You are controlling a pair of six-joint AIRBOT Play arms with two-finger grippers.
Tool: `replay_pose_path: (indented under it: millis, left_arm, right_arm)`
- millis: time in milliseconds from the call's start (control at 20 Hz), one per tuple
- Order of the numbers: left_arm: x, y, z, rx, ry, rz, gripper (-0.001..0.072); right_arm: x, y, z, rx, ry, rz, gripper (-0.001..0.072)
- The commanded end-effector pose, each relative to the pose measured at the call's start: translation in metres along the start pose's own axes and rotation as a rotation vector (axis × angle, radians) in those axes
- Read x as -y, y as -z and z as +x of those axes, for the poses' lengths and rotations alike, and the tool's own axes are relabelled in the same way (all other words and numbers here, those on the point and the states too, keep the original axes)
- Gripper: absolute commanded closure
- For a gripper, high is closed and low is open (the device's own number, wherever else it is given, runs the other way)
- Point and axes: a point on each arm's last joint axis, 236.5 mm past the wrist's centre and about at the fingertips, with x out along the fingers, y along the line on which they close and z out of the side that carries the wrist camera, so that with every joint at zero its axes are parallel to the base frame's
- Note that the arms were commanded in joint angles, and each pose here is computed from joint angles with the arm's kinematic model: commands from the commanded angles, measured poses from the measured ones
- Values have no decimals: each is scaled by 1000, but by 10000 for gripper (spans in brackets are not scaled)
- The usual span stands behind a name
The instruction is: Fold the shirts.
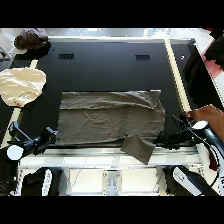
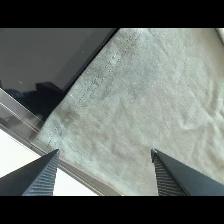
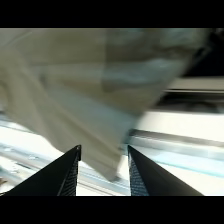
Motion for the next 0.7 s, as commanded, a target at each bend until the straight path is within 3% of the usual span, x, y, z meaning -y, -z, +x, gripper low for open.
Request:
replay_pose_path:
  millis: [0,550,600,650]
  left_arm:
    - [1,1,0,-2,4,-4,83]
    - [0,1,0,-2,3,-4,83]
    - [0,1,0,-3,2,-4,83]
    - [-1,2,1,-5,1,-5,83]
  right_arm:
    - [19,-1,-10,-8,103,28,362]
    - [-11,7,44,-84,-65,99,366]
    - [-14,2,46,-65,-63,90,388]
    - [-18,-1,48,-53,-73,87,471]
